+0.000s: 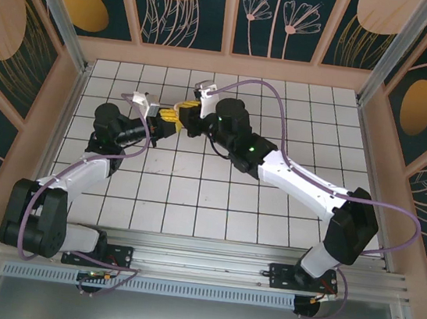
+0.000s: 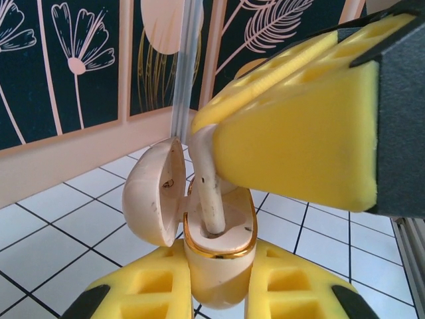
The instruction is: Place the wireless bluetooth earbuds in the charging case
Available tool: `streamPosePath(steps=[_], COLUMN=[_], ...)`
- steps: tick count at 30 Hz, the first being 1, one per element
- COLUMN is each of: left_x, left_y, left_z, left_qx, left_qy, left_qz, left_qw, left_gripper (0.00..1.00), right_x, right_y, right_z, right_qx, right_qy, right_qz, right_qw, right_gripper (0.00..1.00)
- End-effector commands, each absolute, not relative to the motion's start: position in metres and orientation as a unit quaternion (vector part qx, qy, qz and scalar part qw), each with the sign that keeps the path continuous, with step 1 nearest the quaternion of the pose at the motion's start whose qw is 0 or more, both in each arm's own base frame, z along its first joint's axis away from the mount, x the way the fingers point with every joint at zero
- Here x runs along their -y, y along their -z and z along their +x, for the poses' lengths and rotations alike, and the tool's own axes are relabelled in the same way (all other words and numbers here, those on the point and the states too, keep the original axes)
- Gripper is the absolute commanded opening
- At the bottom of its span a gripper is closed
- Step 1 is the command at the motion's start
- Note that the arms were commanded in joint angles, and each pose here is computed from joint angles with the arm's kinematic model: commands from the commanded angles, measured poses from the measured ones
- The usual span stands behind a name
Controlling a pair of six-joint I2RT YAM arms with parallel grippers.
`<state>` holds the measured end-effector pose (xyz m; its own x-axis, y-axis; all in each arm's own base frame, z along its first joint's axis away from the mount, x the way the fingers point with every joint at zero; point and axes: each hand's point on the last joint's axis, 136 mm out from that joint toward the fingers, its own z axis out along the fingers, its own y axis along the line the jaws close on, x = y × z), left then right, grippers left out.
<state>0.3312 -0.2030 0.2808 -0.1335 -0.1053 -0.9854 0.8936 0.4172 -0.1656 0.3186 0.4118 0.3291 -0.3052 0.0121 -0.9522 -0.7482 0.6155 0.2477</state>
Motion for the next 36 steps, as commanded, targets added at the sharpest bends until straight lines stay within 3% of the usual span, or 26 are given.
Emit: streamPosePath(steps=[1, 36], left_x=[0.202, 0.204], left_y=[-0.324, -0.318], left_z=[0.330, 0.329], left_qx=[-0.562, -0.566], left_qy=[0.410, 0.395], left_qz=[0.345, 0.365], left_qw=[0.630, 0.625], left_gripper=[0.04, 0.04], right_x=[-0.413, -0.403], right_y=[-0.293, -0.305], right_z=[0.305, 0.306], right_qx=[-0.760, -0.759], right_qy=[-0.327, -0.312], right_qz=[-0.285, -0.281], right_qw=[0.483, 0.498], right_gripper=[0.17, 0.25])
